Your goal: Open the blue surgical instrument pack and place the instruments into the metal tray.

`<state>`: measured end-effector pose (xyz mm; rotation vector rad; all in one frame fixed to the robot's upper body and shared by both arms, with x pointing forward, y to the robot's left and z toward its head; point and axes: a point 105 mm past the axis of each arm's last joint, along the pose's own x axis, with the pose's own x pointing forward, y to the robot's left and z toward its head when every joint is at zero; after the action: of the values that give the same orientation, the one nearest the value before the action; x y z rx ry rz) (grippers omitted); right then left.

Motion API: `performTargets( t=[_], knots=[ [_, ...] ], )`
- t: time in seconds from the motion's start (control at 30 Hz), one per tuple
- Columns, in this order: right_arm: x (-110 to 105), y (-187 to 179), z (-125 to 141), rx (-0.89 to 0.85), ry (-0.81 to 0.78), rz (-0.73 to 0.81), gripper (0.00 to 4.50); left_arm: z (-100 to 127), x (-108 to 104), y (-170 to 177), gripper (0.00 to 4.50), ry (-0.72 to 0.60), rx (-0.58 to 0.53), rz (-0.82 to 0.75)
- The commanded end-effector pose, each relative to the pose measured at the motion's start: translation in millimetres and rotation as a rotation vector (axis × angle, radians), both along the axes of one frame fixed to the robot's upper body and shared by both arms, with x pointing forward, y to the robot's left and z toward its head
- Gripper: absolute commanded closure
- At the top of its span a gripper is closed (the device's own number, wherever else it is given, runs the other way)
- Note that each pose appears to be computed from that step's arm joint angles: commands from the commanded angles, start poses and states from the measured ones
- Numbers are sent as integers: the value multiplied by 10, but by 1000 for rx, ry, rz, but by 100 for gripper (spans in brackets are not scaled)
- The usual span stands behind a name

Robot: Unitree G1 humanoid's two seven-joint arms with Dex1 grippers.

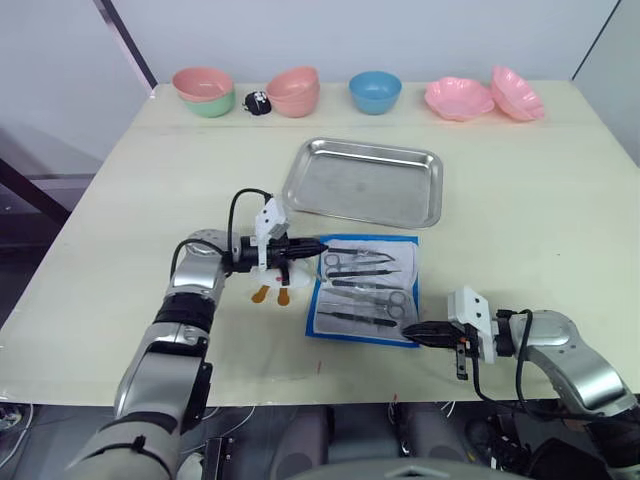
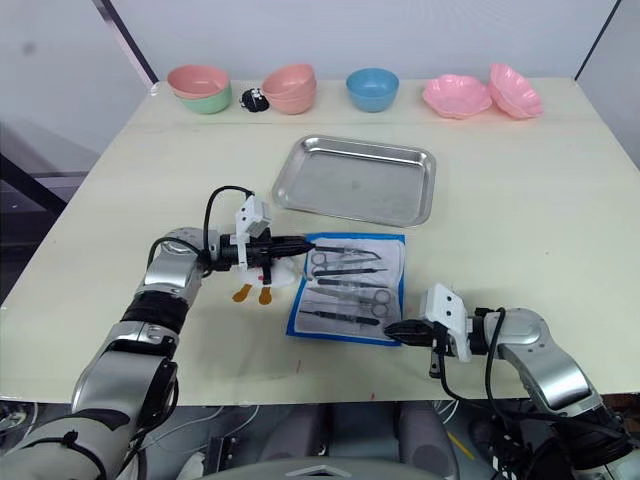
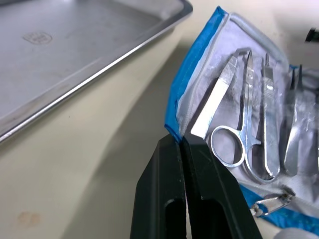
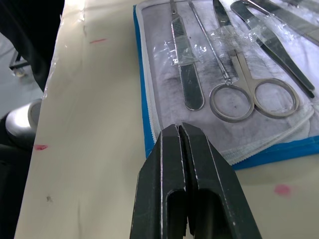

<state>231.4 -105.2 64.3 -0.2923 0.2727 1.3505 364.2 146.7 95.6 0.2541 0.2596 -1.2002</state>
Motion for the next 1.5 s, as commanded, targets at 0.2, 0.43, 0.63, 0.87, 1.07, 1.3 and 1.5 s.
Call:
performTargets(
  t=[0.2, 0.43, 0.63, 0.87, 1.07, 1.3, 1.5],
  knots=[
    [-52, 18, -131, -30, 19, 5, 447, -361, 6, 52, 450, 235, 53, 116],
    [-47, 23, -146, -30, 18, 4, 447, -378, 23, 29, 450, 379, 14, 185],
    [-40, 21, -153, -28, 15, 3, 447, -397, 29, 48, 450, 411, 44, 222],
    [-37, 7, -139, -19, 19, 0, 450, -348, 34, 71, 239, 379, 37, 230],
    [-45, -5, -123, -16, 12, 7, 450, -299, 44, 113, 158, 383, -17, 273],
    [-30, -8, -120, -14, 1, 0, 450, -255, 92, 150, 158, 398, -118, 348],
    [-23, -3, -111, -2, 4, -7, 450, -197, 81, 142, 158, 439, -217, 367]
  ],
)
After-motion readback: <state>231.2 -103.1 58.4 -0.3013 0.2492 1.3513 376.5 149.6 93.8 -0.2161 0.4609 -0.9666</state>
